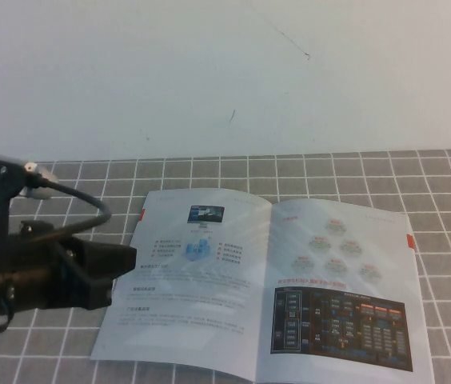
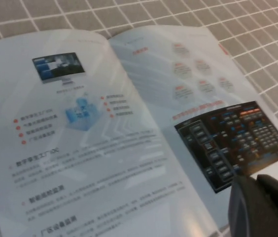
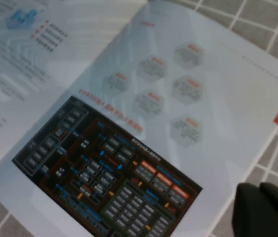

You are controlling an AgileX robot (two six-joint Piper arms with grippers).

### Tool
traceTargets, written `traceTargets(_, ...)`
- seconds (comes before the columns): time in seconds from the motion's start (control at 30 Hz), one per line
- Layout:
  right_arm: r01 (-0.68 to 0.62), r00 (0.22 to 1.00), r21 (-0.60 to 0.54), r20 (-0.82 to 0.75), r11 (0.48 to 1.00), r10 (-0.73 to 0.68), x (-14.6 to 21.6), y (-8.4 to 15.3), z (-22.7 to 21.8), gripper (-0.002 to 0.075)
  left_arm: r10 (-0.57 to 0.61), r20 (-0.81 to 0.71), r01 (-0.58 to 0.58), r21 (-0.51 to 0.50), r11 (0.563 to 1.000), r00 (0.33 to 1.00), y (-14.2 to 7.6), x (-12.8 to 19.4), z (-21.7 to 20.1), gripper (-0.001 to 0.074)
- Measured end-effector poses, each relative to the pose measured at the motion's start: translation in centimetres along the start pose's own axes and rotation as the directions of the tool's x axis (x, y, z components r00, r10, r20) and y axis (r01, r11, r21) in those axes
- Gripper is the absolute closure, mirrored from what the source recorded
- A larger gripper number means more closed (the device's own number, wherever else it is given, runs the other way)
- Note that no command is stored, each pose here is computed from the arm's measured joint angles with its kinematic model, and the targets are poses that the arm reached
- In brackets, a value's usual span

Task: Close book
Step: 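Close the open booklet and leave it lying on the table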

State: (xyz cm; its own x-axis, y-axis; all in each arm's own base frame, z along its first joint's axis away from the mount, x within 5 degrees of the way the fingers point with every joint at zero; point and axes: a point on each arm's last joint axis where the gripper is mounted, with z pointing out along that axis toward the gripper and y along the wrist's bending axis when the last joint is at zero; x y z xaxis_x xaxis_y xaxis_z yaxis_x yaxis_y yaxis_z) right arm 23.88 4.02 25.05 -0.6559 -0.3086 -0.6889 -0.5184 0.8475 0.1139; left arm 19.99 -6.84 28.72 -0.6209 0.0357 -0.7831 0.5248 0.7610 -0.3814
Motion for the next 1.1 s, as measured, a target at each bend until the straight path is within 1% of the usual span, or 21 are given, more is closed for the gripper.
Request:
traceTargets(0.1, 0.023, 0.998, -0.059, -0.059, 0.998, -0.026, 0.3, 0.0, 2.8, 0.0729, 0.005, -0.029, -0.006, -0.030, 1.000, 1.000, 1.4, -0.7, 1.5, 0.0739)
traceTargets(0.27, 0.041, 0.984, -0.134, -0.164, 0.990, -0.063, 0.8, 0.7, 7.5, 0.0729, -0.017, -0.070, 0.008, -0.123, 0.992, 0.997, 3.9, -2.0, 3.6, 0.0739)
traceTargets(0.37, 0.041, 0.974, -0.159, -0.213, 0.986, -0.075, 1.3, 1.2, 9.7, 0.0729, -0.045, -0.115, 0.025, -0.170, 0.985, 0.992, 5.4, -2.4, 4.8, 0.0739)
traceTargets(0.47, 0.025, 0.967, -0.152, -0.248, 0.988, -0.063, 2.0, 0.9, 11.2, 0.0729, -0.082, -0.143, 0.047, -0.229, 0.972, 0.986, 6.9, -2.3, 6.1, 0.0739)
traceTargets(0.6, 0.019, 0.958, -0.129, -0.283, 0.991, -0.055, 3.0, 0.3, 12.7, 0.0729, -0.129, -0.143, 0.078, -0.314, 0.946, 0.981, 9.1, -1.6, 7.9, 0.0739)
traceTargets(0.67, 0.011, 0.951, -0.123, -0.305, 0.992, -0.048, 3.5, 0.0, 13.5, 0.0729, -0.151, -0.148, 0.094, -0.338, 0.936, 0.977, 10.0, -1.1, 8.7, 0.0739)
traceTargets(0.77, 0.003, 0.944, -0.121, -0.327, 0.993, -0.042, 4.1, -0.2, 14.2, 0.0729, -0.182, -0.171, 0.111, -0.357, 0.927, 0.968, 11.0, -0.2, 9.8, 0.0739)
traceTargets(0.9, 0.004, 0.944, -0.126, -0.327, 0.992, -0.045, 4.0, -0.2, 14.5, 0.0729, -0.226, -0.219, 0.132, -0.376, 0.917, 0.949, 12.4, 1.4, 11.3, 0.0739)
traceTargets(1.1, 0.004, 0.944, -0.131, -0.326, 0.991, -0.047, 4.0, -0.2, 14.6, 0.0729, -0.256, -0.244, 0.140, -0.409, 0.902, 0.936, 13.6, 2.8, 12.5, 0.0739)
